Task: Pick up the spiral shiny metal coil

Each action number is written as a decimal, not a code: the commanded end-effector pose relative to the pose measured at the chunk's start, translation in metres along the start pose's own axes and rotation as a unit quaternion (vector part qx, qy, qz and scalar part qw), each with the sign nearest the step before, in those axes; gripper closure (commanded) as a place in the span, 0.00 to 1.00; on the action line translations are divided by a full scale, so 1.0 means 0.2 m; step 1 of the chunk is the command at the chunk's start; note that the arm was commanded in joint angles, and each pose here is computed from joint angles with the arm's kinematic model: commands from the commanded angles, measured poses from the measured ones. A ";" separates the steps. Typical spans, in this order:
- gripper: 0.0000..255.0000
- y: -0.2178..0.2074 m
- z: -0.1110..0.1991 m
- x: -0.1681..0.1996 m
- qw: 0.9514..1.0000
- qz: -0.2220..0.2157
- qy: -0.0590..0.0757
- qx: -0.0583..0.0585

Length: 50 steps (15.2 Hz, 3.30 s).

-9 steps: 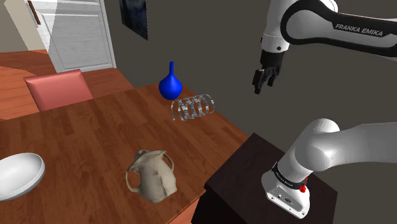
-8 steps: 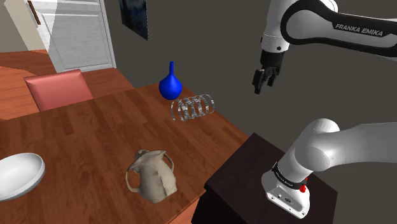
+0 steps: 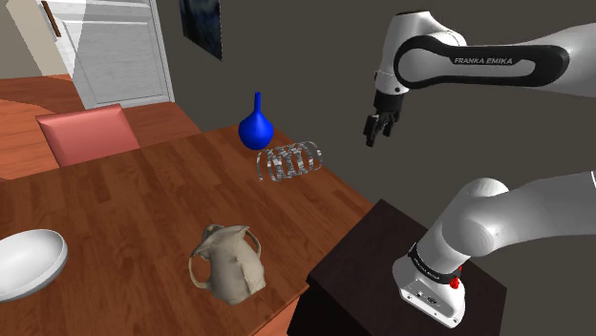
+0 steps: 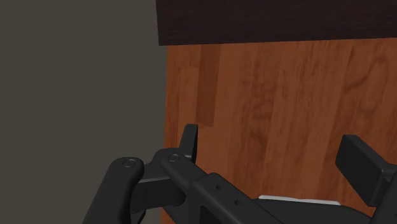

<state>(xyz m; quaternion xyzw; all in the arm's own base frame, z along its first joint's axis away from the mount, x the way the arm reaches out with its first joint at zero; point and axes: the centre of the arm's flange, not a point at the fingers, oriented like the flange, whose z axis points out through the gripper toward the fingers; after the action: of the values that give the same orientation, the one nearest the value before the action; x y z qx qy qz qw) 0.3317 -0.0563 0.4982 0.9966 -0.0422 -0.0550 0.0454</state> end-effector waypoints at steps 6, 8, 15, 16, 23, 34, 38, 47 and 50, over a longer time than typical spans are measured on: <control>0.00 0.14 0.31 0.29 0.999 -0.022 0.020 0.015; 0.00 0.18 0.40 0.37 0.999 -0.028 0.025 0.020; 0.00 0.30 0.70 0.69 0.997 -0.049 0.044 0.035; 0.00 0.32 0.74 0.74 0.997 -0.053 0.047 0.037; 0.00 0.41 1.03 1.07 0.994 -0.074 0.065 0.052; 0.00 0.44 1.36 1.30 0.991 -0.087 0.077 0.062; 1.00 0.44 1.41 1.31 0.991 -0.087 0.077 0.062; 1.00 0.44 1.41 1.31 0.991 -0.087 0.077 0.062; 1.00 0.44 1.33 1.30 0.991 -0.087 0.077 0.062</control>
<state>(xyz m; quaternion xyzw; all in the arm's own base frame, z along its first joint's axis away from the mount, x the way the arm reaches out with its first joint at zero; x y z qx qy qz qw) 0.5526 -0.1900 0.2114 0.9986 0.0452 0.0205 -0.0185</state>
